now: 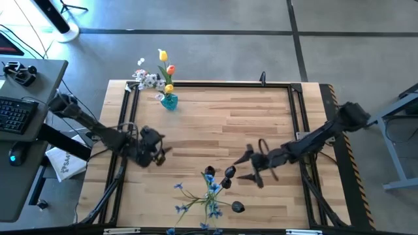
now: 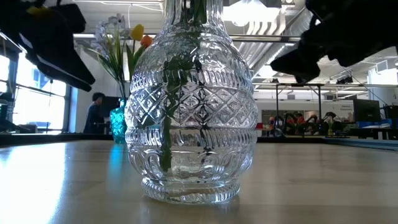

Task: Sort flowers into vase by color
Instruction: Move the transparent vase to the top right of the table

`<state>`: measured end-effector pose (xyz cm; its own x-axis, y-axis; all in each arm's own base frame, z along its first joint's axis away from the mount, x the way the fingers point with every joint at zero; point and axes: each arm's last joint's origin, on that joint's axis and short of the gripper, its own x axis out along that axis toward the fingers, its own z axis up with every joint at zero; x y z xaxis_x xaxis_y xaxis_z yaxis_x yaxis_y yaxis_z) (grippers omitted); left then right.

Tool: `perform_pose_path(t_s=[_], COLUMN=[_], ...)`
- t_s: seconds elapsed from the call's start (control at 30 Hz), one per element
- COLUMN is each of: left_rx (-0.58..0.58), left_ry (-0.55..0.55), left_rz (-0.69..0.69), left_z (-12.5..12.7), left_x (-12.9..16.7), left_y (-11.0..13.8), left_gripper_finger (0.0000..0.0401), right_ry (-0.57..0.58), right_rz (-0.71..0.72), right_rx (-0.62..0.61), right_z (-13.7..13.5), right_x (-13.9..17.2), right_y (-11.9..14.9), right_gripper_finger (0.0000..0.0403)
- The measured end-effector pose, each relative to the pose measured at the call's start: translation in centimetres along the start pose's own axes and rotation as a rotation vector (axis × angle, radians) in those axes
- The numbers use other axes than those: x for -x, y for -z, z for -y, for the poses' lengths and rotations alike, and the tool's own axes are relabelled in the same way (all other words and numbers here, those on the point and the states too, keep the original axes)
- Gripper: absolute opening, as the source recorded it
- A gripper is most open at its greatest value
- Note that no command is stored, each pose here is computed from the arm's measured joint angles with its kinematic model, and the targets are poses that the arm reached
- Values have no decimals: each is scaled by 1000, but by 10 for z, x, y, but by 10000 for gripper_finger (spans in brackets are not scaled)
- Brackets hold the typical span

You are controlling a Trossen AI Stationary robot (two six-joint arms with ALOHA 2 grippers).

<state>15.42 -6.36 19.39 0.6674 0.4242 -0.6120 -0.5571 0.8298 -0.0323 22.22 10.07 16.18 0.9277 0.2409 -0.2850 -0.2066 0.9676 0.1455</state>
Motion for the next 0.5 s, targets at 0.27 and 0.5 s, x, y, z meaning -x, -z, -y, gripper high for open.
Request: perform_pose_path(t_s=[0.27,0.5], left_rx=[0,104], left_ry=[59,136], left_rz=[4,117], left_z=[47,91], left_x=[7,-10], left_y=[17,41], left_gripper_finger=[305,305], right_ry=[-135,-179], right_rz=[-79,-19], right_rx=[14,118], right_z=[-20,-39], right_x=[-49,-84], right_y=[-11,-13], right_gripper_finger=[291,291])
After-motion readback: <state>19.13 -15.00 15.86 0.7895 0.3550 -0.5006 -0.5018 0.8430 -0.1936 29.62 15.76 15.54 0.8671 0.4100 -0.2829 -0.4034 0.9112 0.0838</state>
